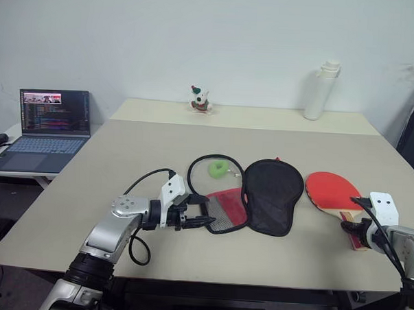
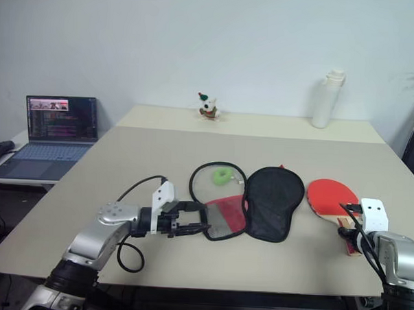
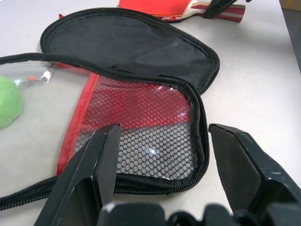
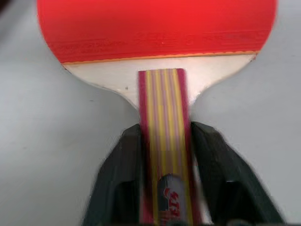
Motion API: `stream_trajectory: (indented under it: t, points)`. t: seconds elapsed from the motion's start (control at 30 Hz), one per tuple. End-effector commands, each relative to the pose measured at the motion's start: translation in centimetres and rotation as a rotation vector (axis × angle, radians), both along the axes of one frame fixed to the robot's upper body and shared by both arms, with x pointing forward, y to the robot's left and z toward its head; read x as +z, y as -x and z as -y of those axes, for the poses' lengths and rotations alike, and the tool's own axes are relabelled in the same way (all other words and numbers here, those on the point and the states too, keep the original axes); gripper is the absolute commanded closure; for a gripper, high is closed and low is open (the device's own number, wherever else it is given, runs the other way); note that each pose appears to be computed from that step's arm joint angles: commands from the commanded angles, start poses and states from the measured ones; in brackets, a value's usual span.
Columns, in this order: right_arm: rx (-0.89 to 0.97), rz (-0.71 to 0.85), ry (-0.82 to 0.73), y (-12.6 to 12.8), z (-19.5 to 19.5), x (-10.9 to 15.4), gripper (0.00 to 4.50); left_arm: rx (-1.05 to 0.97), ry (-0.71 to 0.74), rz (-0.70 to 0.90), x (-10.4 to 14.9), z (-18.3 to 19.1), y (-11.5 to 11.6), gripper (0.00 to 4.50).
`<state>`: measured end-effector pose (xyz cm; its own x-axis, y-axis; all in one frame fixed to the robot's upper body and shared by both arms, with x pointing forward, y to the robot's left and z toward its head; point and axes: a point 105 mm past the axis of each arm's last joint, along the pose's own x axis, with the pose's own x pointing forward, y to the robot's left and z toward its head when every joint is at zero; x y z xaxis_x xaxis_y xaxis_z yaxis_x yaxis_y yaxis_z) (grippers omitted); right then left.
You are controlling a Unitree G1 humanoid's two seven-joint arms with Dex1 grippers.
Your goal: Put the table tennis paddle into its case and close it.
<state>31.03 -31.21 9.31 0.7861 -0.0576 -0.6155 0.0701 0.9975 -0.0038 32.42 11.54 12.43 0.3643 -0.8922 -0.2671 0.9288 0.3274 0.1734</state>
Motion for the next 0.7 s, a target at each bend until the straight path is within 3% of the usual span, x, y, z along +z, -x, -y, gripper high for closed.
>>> stream_trajectory:
  t: [0.03,0.1,0.67,0.7]
  points:
    - [-0.020,0.012,-0.027,0.2,0.1,0.2,1.21,-0.018,0.006,0.032,0.5,0.3,0.2,1.25]
    - [-0.002,0.025,-0.054,-0.3,-0.5,0.3,0.48,-0.016,0.007,0.032,0.5,0.3,0.2,1.25]
    - [0.095,0.030,0.010,-2.6,-1.8,-1.8,0.48,-0.014,0.011,0.029,0.5,0.5,0.4,1.25]
    - [0.097,0.027,0.000,-2.6,-2.0,-2.0,0.65,-0.014,0.011,0.030,0.6,0.5,0.4,1.25]
